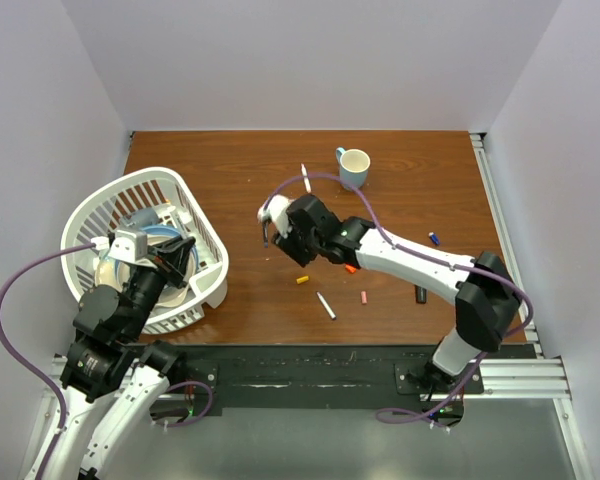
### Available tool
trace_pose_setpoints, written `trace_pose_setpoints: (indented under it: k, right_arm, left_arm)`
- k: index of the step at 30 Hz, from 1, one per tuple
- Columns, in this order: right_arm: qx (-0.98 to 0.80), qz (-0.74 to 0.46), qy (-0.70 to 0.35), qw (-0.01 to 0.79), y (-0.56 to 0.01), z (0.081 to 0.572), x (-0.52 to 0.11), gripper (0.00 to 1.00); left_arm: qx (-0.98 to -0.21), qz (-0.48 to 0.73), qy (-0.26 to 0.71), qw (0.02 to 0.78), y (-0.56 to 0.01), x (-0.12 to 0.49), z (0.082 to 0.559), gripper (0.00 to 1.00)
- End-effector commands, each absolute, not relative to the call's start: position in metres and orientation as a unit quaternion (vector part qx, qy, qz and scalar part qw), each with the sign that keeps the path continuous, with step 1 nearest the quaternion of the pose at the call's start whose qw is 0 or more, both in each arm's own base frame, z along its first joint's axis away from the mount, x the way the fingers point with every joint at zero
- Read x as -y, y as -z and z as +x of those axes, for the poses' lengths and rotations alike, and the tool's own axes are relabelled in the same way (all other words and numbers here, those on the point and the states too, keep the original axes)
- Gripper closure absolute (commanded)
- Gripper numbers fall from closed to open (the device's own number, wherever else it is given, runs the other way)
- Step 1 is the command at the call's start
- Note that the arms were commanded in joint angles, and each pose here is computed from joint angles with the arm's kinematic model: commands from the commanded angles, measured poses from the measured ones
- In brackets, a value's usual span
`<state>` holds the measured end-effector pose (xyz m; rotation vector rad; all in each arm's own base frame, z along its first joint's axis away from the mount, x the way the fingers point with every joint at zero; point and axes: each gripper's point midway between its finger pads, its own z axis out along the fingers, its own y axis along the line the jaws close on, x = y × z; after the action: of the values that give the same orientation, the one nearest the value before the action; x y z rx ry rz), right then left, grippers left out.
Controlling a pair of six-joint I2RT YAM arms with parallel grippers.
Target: Insert the pens into the pen caps
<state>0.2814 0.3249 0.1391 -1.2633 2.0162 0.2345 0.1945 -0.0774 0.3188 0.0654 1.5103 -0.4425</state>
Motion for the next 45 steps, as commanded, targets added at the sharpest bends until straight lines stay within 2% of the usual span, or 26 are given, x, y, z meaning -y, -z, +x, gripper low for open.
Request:
trace_pose_setpoints:
  k: [1,5,8,14,23,29,33,40,45]
  right_arm:
    - [-0.938,-0.075,-0.066,0.331,-0.142,0.296,-0.300,0.56]
    - [-0.936,0.166,-0.125,0.285,-0.123,0.286,-0.307,0.61]
    - [-0.918,0.285,-0.109,0.254,-0.110,0.281,-0.301,0.62]
    - [-0.894,0.409,0.002,0.183,-0.077,0.260,-0.284,0.62]
    - [-0.867,0.462,0.009,0.186,-0.069,0.268,-0.289,0.60]
    - [-0.872,0.465,0.013,0.156,-0.048,0.265,-0.302,0.60]
    - [-0.872,0.460,0.019,0.164,-0.044,0.270,-0.306,0.58]
    - [-0.870,0.469,0.026,0.151,-0.026,0.266,-0.308,0.61]
    - [-0.876,0.446,0.077,0.165,-0.013,0.265,-0.294,0.63]
  left_arm:
    - [-0.660,0.034,0.205,0.722,-0.330,0.078,0.192,1.00]
    - [-0.651,0.033,0.208,0.729,-0.335,0.077,0.190,1.00]
    - [-0.654,0.043,0.210,0.725,-0.333,0.081,0.190,1.00]
    - [-0.649,0.039,0.210,0.730,-0.335,0.078,0.188,1.00]
    - [-0.652,0.040,0.211,0.727,-0.334,0.078,0.187,1.00]
    - [-0.655,0.040,0.211,0.725,-0.332,0.079,0.188,1.00]
    - [-0.657,0.041,0.211,0.722,-0.331,0.080,0.189,1.00]
    - [-0.661,0.042,0.212,0.719,-0.330,0.081,0.190,1.00]
    - [-0.669,0.014,0.204,0.715,-0.328,0.074,0.194,1.00]
